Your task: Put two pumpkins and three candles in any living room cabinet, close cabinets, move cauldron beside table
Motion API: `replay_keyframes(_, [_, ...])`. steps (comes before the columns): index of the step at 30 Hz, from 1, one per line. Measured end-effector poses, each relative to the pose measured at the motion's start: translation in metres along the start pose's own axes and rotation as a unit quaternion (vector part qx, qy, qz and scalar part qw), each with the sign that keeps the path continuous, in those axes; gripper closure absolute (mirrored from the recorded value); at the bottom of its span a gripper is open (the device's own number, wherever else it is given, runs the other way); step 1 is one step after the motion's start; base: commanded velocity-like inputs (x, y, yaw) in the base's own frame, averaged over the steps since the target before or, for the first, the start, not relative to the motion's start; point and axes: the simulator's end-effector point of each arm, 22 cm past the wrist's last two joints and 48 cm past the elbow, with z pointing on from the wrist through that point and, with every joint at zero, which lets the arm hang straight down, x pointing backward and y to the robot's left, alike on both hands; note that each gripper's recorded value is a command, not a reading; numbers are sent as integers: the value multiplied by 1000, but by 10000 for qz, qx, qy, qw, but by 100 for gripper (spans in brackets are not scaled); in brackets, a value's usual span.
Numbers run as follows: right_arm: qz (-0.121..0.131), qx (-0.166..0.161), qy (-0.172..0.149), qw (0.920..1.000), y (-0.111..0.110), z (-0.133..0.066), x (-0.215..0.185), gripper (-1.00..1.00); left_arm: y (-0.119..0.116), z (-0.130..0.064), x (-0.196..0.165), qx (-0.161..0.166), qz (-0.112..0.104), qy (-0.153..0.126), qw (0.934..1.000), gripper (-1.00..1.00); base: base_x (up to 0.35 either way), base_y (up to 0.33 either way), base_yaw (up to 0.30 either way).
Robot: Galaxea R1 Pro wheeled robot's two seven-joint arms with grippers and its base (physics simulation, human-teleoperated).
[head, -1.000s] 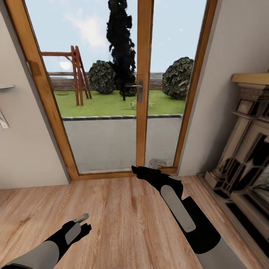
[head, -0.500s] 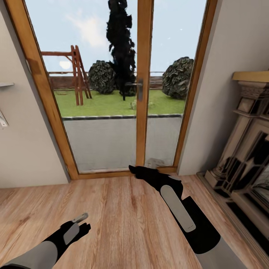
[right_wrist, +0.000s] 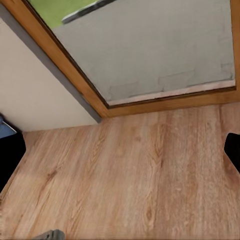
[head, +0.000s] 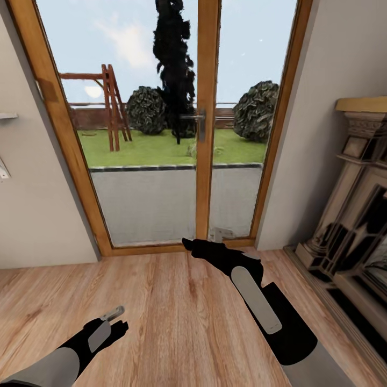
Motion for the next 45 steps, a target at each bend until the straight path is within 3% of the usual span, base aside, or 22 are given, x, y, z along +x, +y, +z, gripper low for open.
replay_keyframes(3, [133, -291, 69, 9995, 11, 1, 8, -100, 2, 5, 4, -17, 15, 10, 10000, -100, 0, 0, 0])
replay_keyframes(8, [526, -1150, 292, 9915, 43, -1, 24, -100, 17, 18, 21, -166, 26, 126, 9998, -100, 0, 0, 0])
replay_keyframes(10, [555, -1242, 366, 9900, 46, -1, 30, -100, 23, 22, 23, -227, -4, 38, 9997, -100, 0, 0, 0])
replay_keyframes(13, [564, -1289, 430, 9891, 45, 0, 38, -100, 27, 28, 18, -260, -75, -165, 9995, -100, 0, 0, 0])
replay_keyframes(17, [561, -1288, 455, 9890, 42, 3, 46, -100, 23, 35, 20, -129, -103, -206, 9997, -100, 0, 0, 0])
replay_keyframes(30, [560, -1292, 474, 9889, 31, 9, 69, -100, 29, 60, 58, -80, -94, 215, 9997, -100, 0, 0, 0])
replay_keyframes(45, [562, -1297, 477, 9888, 19, 16, 97, -100, 34, 86, 75, -78, -89, 249, 9996, -100, 0, 0, 0])
